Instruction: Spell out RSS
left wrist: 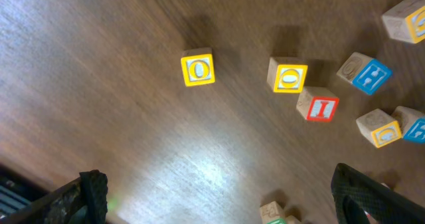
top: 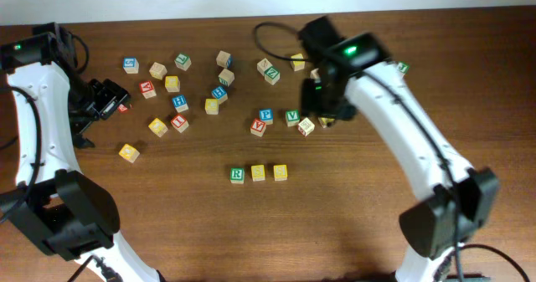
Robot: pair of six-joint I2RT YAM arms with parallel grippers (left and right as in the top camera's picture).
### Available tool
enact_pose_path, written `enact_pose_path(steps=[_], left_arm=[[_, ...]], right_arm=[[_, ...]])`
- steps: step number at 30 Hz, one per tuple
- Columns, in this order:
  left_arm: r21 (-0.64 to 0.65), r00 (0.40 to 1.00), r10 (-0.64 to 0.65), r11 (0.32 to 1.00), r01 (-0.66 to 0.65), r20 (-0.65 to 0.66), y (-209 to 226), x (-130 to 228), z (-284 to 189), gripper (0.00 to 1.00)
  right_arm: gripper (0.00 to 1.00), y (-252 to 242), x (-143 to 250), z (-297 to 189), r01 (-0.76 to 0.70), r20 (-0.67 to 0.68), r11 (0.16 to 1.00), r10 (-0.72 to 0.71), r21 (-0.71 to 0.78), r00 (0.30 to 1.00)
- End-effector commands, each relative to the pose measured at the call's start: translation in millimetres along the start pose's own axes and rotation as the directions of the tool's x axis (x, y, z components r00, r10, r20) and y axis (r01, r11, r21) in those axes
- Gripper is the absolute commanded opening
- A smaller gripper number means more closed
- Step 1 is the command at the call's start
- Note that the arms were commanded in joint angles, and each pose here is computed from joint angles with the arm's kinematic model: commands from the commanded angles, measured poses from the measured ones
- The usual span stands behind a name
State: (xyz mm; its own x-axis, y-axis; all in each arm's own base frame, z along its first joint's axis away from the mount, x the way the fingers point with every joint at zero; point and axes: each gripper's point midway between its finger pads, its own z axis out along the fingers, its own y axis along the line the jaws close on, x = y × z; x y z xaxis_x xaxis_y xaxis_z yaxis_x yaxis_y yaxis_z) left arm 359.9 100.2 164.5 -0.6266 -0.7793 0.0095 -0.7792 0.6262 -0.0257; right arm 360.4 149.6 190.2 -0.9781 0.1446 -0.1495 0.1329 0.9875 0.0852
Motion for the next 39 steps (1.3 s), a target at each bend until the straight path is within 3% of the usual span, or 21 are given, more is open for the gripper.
enact_pose_path(steps=[1,2,3,7,9,10,11,14,15,16,17,19,20,23,25,31,33,35,39], left_arm=[[0.008,1.000,-0.011,1.000,0.011,0.017,0.4,-0.7,-5.9,0.99],[0.014,1.000,-0.011,1.000,0.010,0.018,-0.8,-1.1,-5.9,0.99],[0.014,1.000,-0.011,1.000,0.010,0.018,-0.8,-1.1,-5.9,0.99],[0.073,0.998,-0.003,0.997,0.007,-0.061,-9.7,14.2,-6.6,0.99],[0.223,0.942,0.304,0.937,-0.269,-0.141,-33.9,46.6,-6.9,0.98],[0.167,0.912,0.359,0.929,-0.329,-0.198,-29.9,67.5,2.5,0.88],[0.121,0.898,0.380,0.924,-0.362,-0.223,-27.2,76.9,11.3,0.84],[-0.017,0.822,0.491,0.856,-0.517,-0.287,-27.1,116.0,64.0,0.73],[-0.016,0.800,0.526,0.833,-0.553,-0.288,-33.0,127.8,82.8,0.64],[-0.005,0.762,0.592,0.789,-0.615,-0.261,-45.5,146.4,115.8,0.44],[0.000,0.746,0.618,0.770,-0.638,-0.247,-50.3,153.7,126.9,0.33],[0.010,0.719,0.659,0.739,-0.674,-0.221,-59.1,165.2,140.5,0.06],[0.014,0.707,0.676,0.725,-0.689,-0.209,-63.9,169.8,143.7,0.00],[0.028,0.668,0.723,0.682,-0.731,-0.174,-79.6,182.8,146.2,0.00],[0.027,0.642,0.746,0.656,-0.754,-0.177,-82.9,193.3,146.6,0.00],[0.032,0.598,0.765,0.622,-0.783,-0.239,-60.5,211.2,168.9,0.00],[0.104,0.593,0.765,0.630,-0.769,-0.250,-64.4,216.2,168.2,0.00],[0.226,0.552,0.797,0.601,-0.767,-0.246,-74.6,226.1,165.1,0.00],[0.241,0.550,0.801,0.596,-0.766,-0.236,-77.3,225.4,165.0,0.00]], right_arm=[[0.68,-41.3,-9.5,-48.0,0.064,0.074,0.998,-0.064,0.005,0.995],[0.86,-54.4,-7.6,-46.6,0.067,0.046,0.997,-0.068,0.022,0.997],[0.92,-67.1,-2.8,-42.3,0.040,-0.001,0.998,-0.040,0.043,0.999],[0.89,-73.1,-7.3,-20.7,0.034,-0.013,0.997,-0.033,0.074,0.999],[0.88,-72.9,-8.4,-6.0,0.035,-0.015,0.996,-0.034,0.077,0.999],[0.87,-74.9,-3.8,3.9,0.036,-0.038,0.996,-0.033,0.084,0.999],[0.86,-76.5,-0.1,10.5,0.037,-0.054,0.995,-0.033,0.089,0.998],[0.66,-73.7,22.5,39.1,0.039,-0.146,0.997,-0.029,0.064,0.989],[0.56,-71.0,30.6,52.3,0.045,-0.170,0.998,-0.036,0.053,0.985],[0.28,-63.7,45.8,73.8,0.065,-0.207,0.997,-0.057,0.032,0.977],[0.09,-58.2,52.3,81.8,0.070,-0.221,0.997,-0.066,0.010,0.973],[0.06,-39.4,64.1,100.3,0.095,-0.228,0.994,-0.105,-0.055,0.968],[0.06,-30.4,69.4,108.3,0.114,-0.224,0.990,-0.129,-0.077,0.966],[0.05,-4.6,80.4,125.9,0.149,-0.194,0.980,-0.173,-0.132,0.966],[0.04,4.1,85.3,134.9,0.086,-0.187,0.988,-0.109,-0.129,0.976],[0.04,21.7,89.2,142.6,0.073,-0.175,0.976,-0.110,-0.203,0.978],[0.04,24.9,89.7,141.8,0.080,-0.177,0.972,-0.121,-0.222,0.977],[0.04,31.4,94.0,140.9,0.101,-0.191,0.958,-0.156,-0.268,0.969],[0.04,39.0,99.1,147.4,0.085,-0.227,0.947,-0.161,-0.310,0.960]])
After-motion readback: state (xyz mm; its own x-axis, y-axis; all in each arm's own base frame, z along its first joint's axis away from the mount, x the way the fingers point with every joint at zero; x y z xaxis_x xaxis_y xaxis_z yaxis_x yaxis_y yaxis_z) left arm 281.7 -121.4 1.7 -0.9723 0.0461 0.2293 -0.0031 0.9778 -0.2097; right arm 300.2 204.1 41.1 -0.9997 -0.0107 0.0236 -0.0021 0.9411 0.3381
